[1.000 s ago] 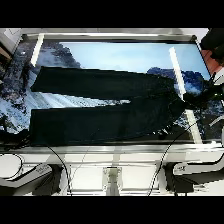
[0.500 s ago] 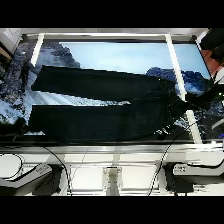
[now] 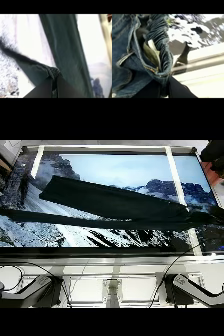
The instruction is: Fold the clothes and pants, and hang the long-sleeved shirts on hangers.
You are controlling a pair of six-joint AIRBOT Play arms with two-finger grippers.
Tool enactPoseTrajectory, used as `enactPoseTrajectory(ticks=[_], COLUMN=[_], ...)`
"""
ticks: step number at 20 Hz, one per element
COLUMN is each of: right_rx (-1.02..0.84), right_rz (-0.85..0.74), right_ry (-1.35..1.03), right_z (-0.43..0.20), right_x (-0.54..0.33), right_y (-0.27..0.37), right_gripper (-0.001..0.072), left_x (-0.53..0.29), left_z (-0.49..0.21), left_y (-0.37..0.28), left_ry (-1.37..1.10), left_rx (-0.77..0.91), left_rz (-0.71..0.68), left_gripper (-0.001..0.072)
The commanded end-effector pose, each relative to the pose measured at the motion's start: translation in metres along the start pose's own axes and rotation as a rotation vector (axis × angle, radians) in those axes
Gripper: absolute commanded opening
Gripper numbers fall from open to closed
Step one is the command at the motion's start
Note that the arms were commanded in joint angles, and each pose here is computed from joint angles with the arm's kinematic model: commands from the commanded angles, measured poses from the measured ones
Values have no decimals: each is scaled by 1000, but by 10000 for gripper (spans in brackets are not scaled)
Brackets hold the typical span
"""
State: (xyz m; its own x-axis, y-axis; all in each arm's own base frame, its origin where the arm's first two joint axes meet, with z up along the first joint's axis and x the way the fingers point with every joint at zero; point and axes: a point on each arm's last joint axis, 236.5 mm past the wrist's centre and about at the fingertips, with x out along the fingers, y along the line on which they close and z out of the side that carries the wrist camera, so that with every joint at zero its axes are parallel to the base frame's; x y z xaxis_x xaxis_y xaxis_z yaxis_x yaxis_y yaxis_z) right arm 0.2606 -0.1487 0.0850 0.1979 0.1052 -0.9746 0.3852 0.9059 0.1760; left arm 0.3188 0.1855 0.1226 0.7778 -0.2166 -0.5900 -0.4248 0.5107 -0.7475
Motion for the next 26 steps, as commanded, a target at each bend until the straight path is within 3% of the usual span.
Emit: enactPoseTrajectory(ticks=[1, 4, 11, 17, 22, 26], right_rx=[43, 43, 25, -13, -79, -55], right_rz=[-42, -32, 31, 162, 207, 250], right_ry=[40, 118, 197, 427, 317, 135], right_z=[-24, -42, -61, -114, -83, -15], right_x=[-14, -16, -7, 48, 34, 33], right_y=[-19, -16, -3, 9, 20, 26], right_gripper=[23, 22, 21, 21, 21, 21], left_x=[-10, -21, -26, 23, 75, 125], left_z=[-1, -17, -45, -57, 17, 60], left_y=[16, 71, 115, 85, -12, -83], left_ry=[13, 90, 276, 500, 358, 266], left_rx=[14, 47, 176, 274, 331, 348], left_rz=[86, 322, 591, 527, 350, 189], left_gripper=[27, 27, 27, 26, 26, 26])
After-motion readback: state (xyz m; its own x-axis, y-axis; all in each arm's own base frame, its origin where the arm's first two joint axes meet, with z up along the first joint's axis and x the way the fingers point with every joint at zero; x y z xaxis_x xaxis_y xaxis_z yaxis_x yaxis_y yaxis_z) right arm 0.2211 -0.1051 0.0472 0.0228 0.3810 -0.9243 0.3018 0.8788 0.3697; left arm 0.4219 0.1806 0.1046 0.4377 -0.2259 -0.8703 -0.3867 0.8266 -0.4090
